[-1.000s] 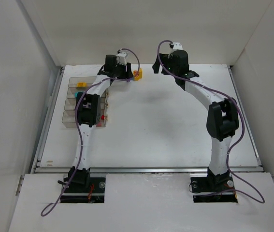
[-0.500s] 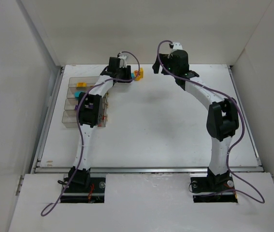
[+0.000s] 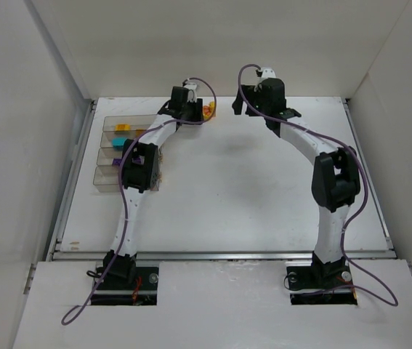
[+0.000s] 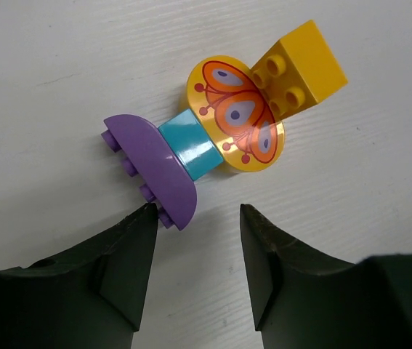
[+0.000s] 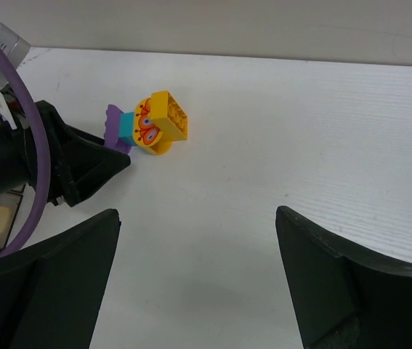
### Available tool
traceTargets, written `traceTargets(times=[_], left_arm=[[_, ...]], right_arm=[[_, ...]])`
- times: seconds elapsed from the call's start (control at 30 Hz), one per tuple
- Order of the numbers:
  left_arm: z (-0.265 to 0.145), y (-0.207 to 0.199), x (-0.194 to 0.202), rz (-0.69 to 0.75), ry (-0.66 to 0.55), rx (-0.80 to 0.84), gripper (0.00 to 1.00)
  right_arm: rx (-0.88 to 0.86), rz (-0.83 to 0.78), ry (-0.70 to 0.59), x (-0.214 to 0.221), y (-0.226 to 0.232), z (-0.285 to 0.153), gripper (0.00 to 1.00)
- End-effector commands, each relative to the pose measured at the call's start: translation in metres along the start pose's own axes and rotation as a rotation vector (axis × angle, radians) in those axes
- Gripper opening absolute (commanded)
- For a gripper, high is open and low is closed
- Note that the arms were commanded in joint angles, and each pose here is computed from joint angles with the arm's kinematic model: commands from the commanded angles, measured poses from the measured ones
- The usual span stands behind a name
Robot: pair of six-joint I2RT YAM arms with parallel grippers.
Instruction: Sort the legos into containers by color
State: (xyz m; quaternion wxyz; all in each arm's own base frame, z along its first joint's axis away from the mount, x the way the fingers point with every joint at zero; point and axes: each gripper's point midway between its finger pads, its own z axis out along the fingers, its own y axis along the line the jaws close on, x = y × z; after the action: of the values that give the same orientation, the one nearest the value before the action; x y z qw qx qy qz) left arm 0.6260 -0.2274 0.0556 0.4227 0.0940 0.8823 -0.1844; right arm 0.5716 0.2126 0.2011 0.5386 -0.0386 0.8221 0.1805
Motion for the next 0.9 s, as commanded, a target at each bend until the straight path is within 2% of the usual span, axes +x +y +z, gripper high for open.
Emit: traceTargets(times=[0.0,0.13,0.33,0.4,0.63,0.77,0.87], left_arm=[[-0.003,0.005,-0.030,0.007,-0.081,-0.054,0.45],[-0.005,0.010,-0.032,0.005,-0.083,-0.083,0.44],[-0.004,0.015,-0.037,0.005,-0.093,-0.113,0.32],[0.000,0.018,-0.033,-0.006,-0.086,-0.125,0.25],[-0.002,0.017,-0.037,-0.005,-0.095,-0.123,0.12],[-0.001,0.015,-0.037,0.005,-0.093,-0.113,0.01],[-0.001,0.012,-0.036,0.015,-0.088,-0.091,0.00]], right_arm=[[-0.021,-0.011,-0.073,-0.032,0.002,-0.012,0.93],[-0.030,-0.011,-0.071,-0.031,0.003,-0.012,0.93],[-0.035,-0.010,-0.049,-0.026,0.004,-0.008,0.93],[-0.044,-0.010,-0.047,-0.025,0.005,-0.008,0.93],[-0.051,-0.010,-0.036,-0.023,0.006,-0.008,0.93],[-0.048,-0.009,-0.027,-0.020,0.005,-0.006,0.93],[-0.049,-0.009,-0.028,-0.023,0.006,-0.007,0.93]])
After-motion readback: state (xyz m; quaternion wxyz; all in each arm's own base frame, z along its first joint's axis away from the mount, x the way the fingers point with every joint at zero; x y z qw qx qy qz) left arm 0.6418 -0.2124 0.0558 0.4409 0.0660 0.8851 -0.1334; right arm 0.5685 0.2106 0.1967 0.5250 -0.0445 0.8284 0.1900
